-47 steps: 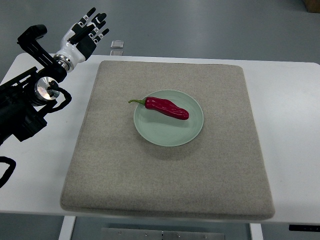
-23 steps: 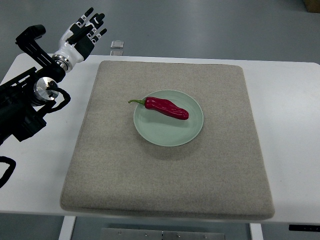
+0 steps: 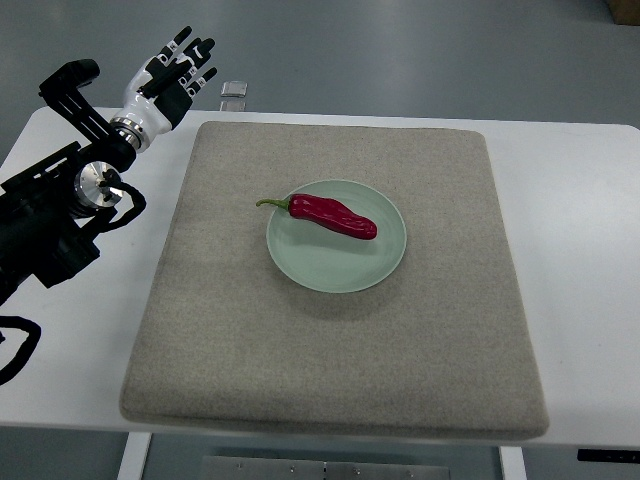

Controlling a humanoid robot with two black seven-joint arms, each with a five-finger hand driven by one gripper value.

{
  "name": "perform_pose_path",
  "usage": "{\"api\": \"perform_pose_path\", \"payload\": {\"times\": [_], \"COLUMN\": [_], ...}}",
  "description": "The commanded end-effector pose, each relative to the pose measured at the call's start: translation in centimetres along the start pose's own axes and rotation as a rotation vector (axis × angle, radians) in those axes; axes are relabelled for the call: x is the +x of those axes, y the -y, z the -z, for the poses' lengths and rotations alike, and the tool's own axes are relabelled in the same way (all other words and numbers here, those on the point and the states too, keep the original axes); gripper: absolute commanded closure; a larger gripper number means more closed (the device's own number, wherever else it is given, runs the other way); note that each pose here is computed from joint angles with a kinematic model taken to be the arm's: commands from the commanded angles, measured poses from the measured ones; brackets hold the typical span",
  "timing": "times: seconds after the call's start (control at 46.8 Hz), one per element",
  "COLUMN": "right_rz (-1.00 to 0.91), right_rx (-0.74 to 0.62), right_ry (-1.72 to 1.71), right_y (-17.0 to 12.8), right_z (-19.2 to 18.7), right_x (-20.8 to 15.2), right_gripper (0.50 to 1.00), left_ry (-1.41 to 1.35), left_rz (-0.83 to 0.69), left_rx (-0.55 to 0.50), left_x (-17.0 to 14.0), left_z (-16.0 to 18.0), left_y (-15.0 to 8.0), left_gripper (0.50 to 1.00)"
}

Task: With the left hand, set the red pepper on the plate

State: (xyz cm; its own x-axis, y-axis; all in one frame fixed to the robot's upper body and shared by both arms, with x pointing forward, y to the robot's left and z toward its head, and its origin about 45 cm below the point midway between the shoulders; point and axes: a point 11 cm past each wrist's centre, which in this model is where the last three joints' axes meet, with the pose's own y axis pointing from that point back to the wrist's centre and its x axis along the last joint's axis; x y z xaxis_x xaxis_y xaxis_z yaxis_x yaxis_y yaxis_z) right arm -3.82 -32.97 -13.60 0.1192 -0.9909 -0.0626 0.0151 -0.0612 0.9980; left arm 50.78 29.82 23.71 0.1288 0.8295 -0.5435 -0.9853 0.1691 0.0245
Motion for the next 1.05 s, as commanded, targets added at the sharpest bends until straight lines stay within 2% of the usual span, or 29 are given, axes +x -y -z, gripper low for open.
{"api": "perform_pose_path", "payload": {"times": [0.0,1.026], "right_rz": [0.0,0.016], "right_rx": [0.002,-0.001], "right_ry": [0.0,-0.004], "right_y": [0.0,0.06], "right_z": [0.08,-0.2], "right_x": [0.02,-0.51], "right_gripper": [0.572,0.572], "left_ry": [-0.008,-0.017], "left_rz": [-0.009,-0.005], "left_rx": [0.009,0.001], "left_x": [0.43,0.17], "left_z": [0.62,0.37], "left_y": [-0.31,-0.17], "left_gripper": [0.506,0.508]}}
